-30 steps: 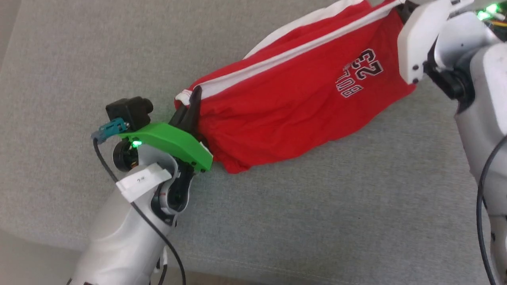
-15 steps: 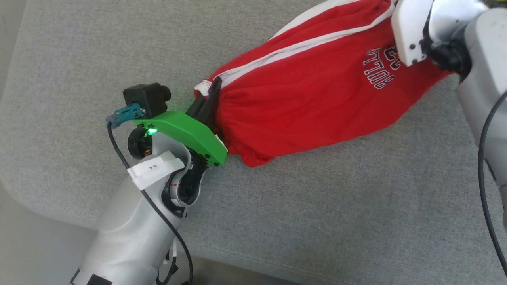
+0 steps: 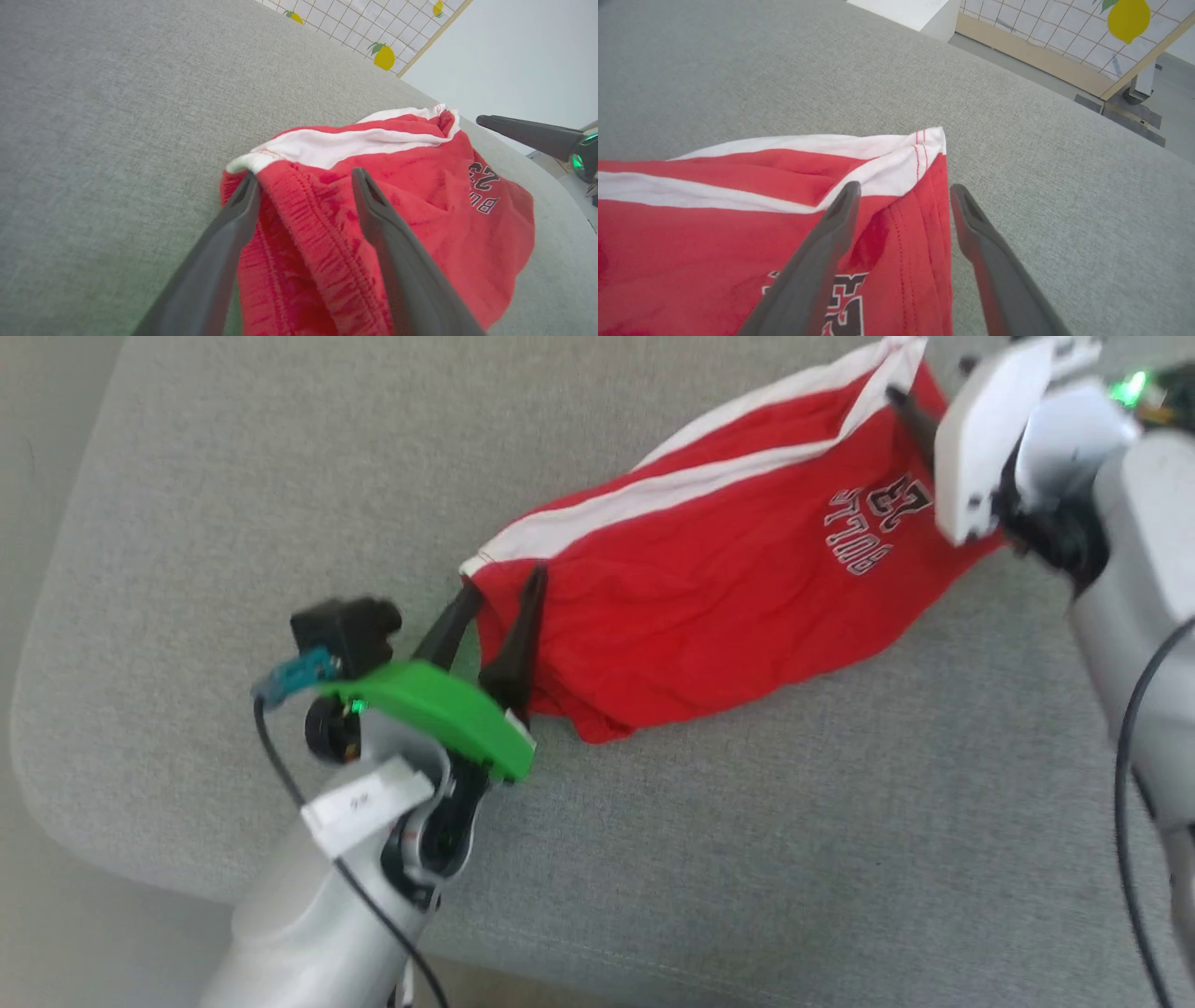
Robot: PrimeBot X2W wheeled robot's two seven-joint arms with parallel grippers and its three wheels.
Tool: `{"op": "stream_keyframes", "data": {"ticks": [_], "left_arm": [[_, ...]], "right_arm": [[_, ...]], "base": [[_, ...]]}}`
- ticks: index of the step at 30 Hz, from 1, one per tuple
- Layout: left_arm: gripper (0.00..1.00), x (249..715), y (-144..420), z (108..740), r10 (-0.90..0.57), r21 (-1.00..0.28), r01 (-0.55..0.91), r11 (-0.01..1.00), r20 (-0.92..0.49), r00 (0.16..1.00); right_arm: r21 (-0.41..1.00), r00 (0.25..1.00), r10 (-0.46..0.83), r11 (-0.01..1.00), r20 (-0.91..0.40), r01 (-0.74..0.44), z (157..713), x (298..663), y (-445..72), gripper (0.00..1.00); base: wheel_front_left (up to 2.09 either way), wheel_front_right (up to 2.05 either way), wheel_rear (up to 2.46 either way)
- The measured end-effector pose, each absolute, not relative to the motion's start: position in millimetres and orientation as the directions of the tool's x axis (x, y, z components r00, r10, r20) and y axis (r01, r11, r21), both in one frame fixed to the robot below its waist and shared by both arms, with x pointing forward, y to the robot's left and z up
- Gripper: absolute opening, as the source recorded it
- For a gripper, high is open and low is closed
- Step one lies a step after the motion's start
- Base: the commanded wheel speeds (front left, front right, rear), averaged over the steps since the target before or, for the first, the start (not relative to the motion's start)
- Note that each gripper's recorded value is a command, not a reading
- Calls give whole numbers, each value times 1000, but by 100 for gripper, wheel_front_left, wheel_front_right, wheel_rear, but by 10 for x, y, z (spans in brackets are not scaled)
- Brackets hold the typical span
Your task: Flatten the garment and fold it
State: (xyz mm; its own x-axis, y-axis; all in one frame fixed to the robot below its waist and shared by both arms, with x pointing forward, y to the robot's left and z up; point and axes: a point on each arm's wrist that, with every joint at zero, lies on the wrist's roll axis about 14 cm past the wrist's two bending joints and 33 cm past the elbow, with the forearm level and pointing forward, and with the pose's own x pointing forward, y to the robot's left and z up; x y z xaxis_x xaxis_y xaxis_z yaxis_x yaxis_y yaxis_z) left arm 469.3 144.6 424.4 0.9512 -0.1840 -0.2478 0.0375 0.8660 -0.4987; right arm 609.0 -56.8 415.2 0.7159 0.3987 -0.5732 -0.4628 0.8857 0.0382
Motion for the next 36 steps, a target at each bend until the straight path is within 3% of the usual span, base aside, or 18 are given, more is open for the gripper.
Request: {"op": "stream_keyframes", "data": {"ticks": [9, 14, 21, 30, 36], "left_arm": [[100, 4410, 1564, 4548, -137, -477, 50, 878, -150, 979], [100, 4335, 1666, 4803, -110, -408, 80, 910, -51, 993], [100, 4342, 1734, 5250, -93, -288, 127, 949, 129, 987], [100, 4312, 1978, 5203, -1, -201, 31, 979, 145, 989], [100, 4255, 2152, 5076, 52, -193, -30, 981, 112, 992]], "right_arm": [[77, 821, 406, 908, -401, -411, 4542, 5771, -753, 100], [114, 893, 362, 932, -270, -343, 4782, 5620, -946, 100], [167, 932, 308, 946, -193, -278, 4885, 5560, -1020, 100], [225, 906, 268, 953, -327, -201, 4541, 5694, -1019, 100], [225, 817, 261, 960, -514, -165, 4211, 5789, -994, 100]], "base": [[0, 0, 0], [0, 0, 0], [0, 0, 0], [0, 0, 0], [0, 0, 0]]}}
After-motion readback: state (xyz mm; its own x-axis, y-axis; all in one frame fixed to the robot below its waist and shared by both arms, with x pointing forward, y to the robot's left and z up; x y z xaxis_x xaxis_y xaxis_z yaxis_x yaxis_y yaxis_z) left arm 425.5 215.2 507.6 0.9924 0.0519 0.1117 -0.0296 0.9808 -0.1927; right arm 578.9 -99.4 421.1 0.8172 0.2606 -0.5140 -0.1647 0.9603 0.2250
